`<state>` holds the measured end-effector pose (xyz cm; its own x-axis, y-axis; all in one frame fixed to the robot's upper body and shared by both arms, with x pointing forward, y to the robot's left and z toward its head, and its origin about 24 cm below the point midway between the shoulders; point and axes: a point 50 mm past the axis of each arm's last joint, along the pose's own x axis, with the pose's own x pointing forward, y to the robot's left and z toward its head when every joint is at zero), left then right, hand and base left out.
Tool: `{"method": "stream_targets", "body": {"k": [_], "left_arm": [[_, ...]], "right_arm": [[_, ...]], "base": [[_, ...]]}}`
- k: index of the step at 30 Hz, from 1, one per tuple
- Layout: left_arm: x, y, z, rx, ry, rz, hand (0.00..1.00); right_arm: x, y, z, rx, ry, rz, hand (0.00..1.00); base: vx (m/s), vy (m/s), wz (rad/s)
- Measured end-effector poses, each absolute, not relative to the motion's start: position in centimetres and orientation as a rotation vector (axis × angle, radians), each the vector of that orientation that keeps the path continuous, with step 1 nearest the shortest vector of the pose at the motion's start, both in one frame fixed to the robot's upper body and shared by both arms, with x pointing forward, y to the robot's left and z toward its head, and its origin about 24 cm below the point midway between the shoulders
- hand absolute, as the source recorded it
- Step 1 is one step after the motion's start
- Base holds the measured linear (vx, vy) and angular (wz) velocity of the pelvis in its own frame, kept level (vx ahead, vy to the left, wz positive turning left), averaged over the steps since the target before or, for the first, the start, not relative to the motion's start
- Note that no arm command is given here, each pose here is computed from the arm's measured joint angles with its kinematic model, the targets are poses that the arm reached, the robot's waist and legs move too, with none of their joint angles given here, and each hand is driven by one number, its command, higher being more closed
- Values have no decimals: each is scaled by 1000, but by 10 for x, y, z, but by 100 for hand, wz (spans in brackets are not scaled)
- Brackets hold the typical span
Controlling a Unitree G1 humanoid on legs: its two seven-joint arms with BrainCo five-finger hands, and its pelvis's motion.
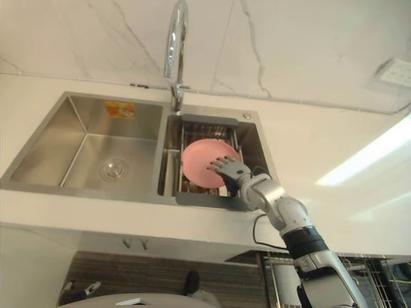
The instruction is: Walk over to the sink, pick up the cup, carry it to the dishwasher, place the cup inside the dishwasher, then close the dishwasher door
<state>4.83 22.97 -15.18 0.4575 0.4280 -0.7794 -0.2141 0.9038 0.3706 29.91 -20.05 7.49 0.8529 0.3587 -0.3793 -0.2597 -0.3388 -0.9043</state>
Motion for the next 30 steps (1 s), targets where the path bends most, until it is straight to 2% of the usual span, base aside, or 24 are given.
{"method": "stream_targets", "body": {"k": [1,2,6,19,25,30], "left_arm": [[48,230,-152,233,1024,399,0],[48,229,-152,233,1023,398,0],[49,228,-152,236,1023,388,0],[50,227,-152,246,1022,372,0],[49,228,-152,248,1023,377,0],[48,229,-152,257,1022,397,0]], "right_arm": [[299,-200,72,-1827,-68,641,0],[298,-201,69,-1841,-55,652,100],[298,-207,61,-1851,-14,658,100],[306,-210,59,-1882,-83,593,100],[310,-208,69,-1869,-182,509,100],[316,-211,94,-1789,-286,342,100]], "base": [[0,0,0],[0,0,0],[-6,17,10],[-1,6,2],[0,0,0],[0,0,0]]}}
